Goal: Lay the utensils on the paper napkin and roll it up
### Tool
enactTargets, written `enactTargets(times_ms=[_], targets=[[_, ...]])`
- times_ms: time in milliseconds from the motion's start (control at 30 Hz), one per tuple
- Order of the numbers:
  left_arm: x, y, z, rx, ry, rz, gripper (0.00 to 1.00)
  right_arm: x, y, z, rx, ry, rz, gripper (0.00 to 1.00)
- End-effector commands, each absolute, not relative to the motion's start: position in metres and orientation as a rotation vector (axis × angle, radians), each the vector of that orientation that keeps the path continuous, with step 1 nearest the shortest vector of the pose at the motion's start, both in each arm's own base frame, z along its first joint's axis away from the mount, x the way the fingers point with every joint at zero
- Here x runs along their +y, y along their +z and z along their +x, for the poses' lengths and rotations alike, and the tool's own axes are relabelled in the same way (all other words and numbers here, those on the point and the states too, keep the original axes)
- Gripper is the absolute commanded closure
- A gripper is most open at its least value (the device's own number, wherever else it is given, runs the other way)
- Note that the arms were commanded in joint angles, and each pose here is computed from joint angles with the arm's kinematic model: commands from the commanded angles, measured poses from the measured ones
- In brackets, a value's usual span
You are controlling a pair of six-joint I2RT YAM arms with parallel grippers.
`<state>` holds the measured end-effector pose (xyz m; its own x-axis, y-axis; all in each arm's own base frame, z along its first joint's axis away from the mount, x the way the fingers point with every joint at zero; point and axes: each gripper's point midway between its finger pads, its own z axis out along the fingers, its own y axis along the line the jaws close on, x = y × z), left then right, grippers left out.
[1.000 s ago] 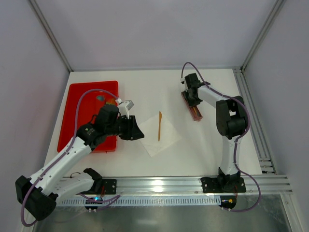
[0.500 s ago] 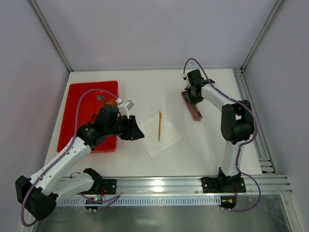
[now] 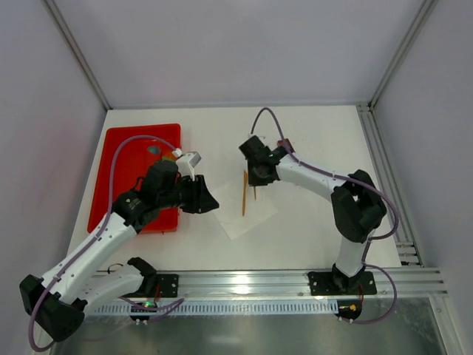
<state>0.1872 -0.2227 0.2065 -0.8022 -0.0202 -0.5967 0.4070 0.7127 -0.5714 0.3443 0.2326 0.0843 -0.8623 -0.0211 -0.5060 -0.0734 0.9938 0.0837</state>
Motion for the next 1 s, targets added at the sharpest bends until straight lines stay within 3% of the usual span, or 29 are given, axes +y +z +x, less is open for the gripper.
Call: enactTargets(times_ms=[0,200,967], targets=[[-0.219,0.227,0.194,2.256,-0.947,0.288,0.63,0.282,0.083,0.336,2.578,0.238,0.151,0.96],[-0.213,0.228,0.192,2.237,-0.929,0.274,0.63,0.323,0.077,0.322,2.594,0.198,0.092,0.96],[-0.214,0.226,0.191,2.244,-0.933,0.285,0.62,0.320,0.039,0.307,2.662,0.088,0.110,0.91]])
